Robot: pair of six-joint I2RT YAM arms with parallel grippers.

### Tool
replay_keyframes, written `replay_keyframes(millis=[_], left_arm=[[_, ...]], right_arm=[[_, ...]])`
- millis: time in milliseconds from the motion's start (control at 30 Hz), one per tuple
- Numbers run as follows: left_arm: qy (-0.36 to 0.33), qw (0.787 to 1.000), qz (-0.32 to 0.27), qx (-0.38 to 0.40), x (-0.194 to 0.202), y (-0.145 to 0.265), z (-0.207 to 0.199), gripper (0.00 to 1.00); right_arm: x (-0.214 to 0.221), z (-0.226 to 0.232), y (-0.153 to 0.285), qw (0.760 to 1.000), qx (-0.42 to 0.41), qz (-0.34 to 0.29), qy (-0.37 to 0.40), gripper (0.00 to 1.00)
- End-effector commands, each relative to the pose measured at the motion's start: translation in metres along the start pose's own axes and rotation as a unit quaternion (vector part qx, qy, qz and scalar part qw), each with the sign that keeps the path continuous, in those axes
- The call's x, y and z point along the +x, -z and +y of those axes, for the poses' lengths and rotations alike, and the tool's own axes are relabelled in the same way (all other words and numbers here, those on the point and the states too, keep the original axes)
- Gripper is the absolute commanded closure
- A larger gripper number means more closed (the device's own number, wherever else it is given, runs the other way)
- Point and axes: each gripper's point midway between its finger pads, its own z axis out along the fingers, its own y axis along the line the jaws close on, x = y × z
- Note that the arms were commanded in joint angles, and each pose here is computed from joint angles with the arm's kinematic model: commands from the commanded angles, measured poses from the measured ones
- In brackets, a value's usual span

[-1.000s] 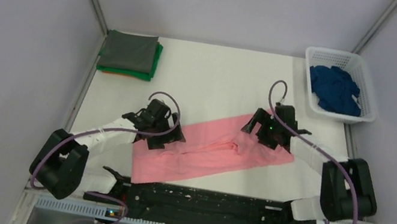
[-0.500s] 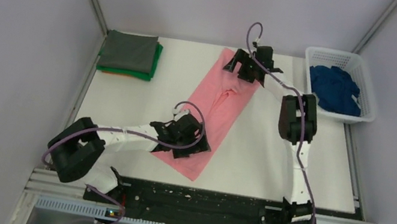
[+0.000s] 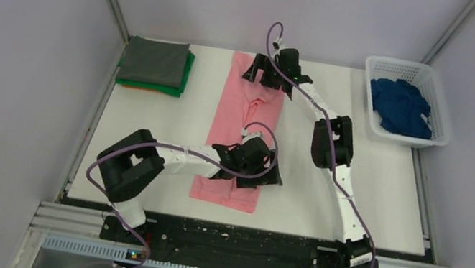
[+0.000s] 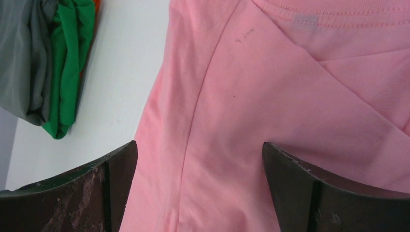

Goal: Fold and stack the t-shirts
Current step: Rotate the tshirt 90 degrees, then grab the bottom of the folded rectangular tshirt with both arms

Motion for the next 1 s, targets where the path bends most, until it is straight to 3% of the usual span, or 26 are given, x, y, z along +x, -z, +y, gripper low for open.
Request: replay_keyframes(millis=[0,200,367,500,633,733,967], left_arm=[[-0.03,0.998,-0.031,0.043,-0.01,0.018,-0.032,0.01],[-0.07,0.994,-0.088,0.004,-0.028,0.07,-0.023,0.01],[-0.051,0.986,-0.129,-0.097,-0.032,0.118,0.045,0.01],[-0.017,0.978,-0.162,-0.128,-0.033,0.147,0.104,0.01],[0.029,0.984,-0.125,-0.125,-0.022,0.148,0.149,0.01],[0.05,0.987,-0.108,-0.111,-0.014,0.144,0.165,0.08],[0.064,0.992,-0.062,-0.092,0.007,0.122,0.175,0.31]], right_arm=[[-0.065,0.047,0.042,0.996,0.006,-0.055,0.068,0.01],[-0.137,0.101,0.127,0.981,0.017,-0.133,0.143,0.01],[-0.109,0.102,0.198,0.978,0.049,-0.137,0.151,0.01],[-0.006,0.078,0.236,0.989,0.04,-0.083,0.119,0.02],[0.089,0.086,0.265,0.995,0.025,-0.034,0.088,0.03],[0.168,0.101,0.277,0.993,0.022,0.052,0.107,0.04],[0.234,0.129,0.293,0.99,0.009,0.114,0.08,0.1]])
